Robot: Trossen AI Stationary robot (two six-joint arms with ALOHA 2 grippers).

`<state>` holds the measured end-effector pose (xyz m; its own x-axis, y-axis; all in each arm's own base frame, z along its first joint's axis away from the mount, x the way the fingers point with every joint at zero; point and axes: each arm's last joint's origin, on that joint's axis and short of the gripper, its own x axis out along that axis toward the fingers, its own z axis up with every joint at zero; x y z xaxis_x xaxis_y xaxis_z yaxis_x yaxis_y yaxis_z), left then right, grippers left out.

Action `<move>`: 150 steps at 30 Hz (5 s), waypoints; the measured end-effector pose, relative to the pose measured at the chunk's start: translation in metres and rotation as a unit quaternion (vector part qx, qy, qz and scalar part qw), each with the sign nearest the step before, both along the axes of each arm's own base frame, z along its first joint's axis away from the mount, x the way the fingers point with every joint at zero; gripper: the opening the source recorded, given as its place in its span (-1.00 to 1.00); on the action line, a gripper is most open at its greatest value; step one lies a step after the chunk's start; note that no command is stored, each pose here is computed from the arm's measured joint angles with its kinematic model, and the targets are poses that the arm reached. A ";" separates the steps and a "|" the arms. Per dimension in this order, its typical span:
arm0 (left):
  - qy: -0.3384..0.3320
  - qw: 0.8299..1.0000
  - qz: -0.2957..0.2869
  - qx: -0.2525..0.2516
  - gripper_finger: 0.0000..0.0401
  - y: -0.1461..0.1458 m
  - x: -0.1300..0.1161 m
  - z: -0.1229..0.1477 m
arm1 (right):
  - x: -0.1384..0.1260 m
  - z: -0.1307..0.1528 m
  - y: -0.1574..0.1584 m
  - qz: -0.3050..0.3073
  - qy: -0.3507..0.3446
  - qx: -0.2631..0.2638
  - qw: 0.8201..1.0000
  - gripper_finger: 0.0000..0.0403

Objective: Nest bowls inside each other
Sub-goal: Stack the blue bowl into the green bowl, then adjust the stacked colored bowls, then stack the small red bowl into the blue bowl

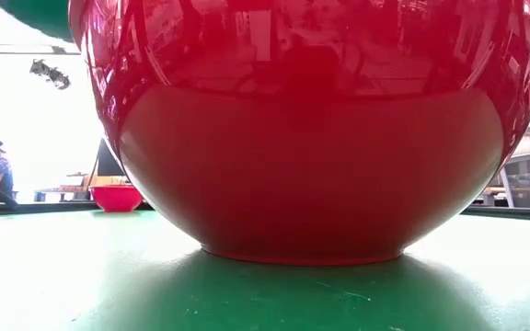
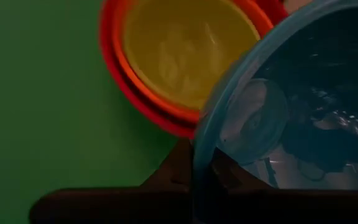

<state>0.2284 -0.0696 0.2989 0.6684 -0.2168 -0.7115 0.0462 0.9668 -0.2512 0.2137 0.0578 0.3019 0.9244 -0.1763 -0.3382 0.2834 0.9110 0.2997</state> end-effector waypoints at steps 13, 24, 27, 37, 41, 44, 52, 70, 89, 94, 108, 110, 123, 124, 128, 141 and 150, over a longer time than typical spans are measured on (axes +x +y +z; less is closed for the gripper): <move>0.018 0.999 -0.027 0.013 -0.87 0.016 0.114 -0.035 | -0.015 -0.010 -0.016 -0.111 0.069 -0.063 0.989 -0.04; 0.059 0.997 -0.037 0.032 -0.52 0.015 0.147 -0.049 | -0.014 -0.013 -0.022 -0.102 0.091 -0.055 0.989 -0.04; 0.062 0.996 -0.042 0.038 -0.34 0.016 0.146 -0.050 | -0.014 -0.015 -0.023 -0.105 0.098 -0.060 0.988 -0.04; 0.037 0.996 0.016 0.075 -0.06 0.037 0.131 -0.010 | -0.006 -0.025 -0.023 -0.132 0.126 -0.082 0.980 -0.04; 0.041 0.989 0.077 0.122 -0.06 0.053 0.117 0.004 | 0.000 -0.034 -0.021 -0.137 0.144 -0.078 0.977 -0.04; 0.056 0.979 0.114 0.158 -0.05 0.062 0.109 0.003 | 0.007 -0.042 -0.017 -0.135 0.154 -0.077 0.976 -0.04; 0.109 0.968 0.161 0.160 -0.05 0.084 0.079 -0.036 | 0.052 -0.076 0.013 -0.031 0.149 -0.060 0.986 -0.04; 0.100 0.930 0.315 0.159 -0.05 0.130 -0.023 -0.057 | 0.081 -0.094 0.044 0.114 0.093 -0.101 0.984 -0.04; 0.167 0.896 0.382 0.153 -0.05 0.150 -0.054 -0.117 | 0.091 -0.111 0.067 0.260 0.067 -0.100 0.958 -0.04; 0.169 0.897 0.377 0.159 -0.05 0.151 -0.055 -0.117 | 0.093 -0.123 0.058 0.153 0.107 -0.139 0.973 -0.04; 0.198 0.823 0.473 0.246 -0.06 0.181 -0.073 -0.114 | 0.074 -0.074 0.041 0.057 0.061 -0.185 0.979 -0.04; 0.197 0.826 0.474 0.233 -0.10 0.189 -0.077 -0.114 | 0.073 -0.071 0.039 0.054 0.059 -0.178 0.981 -0.04; 0.200 0.848 0.458 0.174 -0.41 0.226 -0.097 -0.121 | 0.072 -0.069 0.037 0.058 0.055 -0.170 0.982 -0.04; 0.208 0.849 0.455 0.171 -0.42 0.227 -0.096 -0.125 | 0.072 -0.069 0.037 0.058 0.056 -0.170 0.982 -0.04; 0.236 0.850 0.441 0.162 -0.45 0.231 -0.092 -0.138 | 0.072 -0.069 0.037 0.059 0.057 -0.171 0.982 -0.04; 0.234 0.903 0.234 0.273 -0.93 0.194 -0.053 -0.140 | 0.071 -0.074 0.027 -0.007 0.076 -0.141 0.987 -0.04; 0.067 0.900 -0.093 0.420 -0.93 0.086 -0.007 -0.120 | 0.079 -0.078 -0.015 -0.078 0.104 -0.122 0.984 -0.04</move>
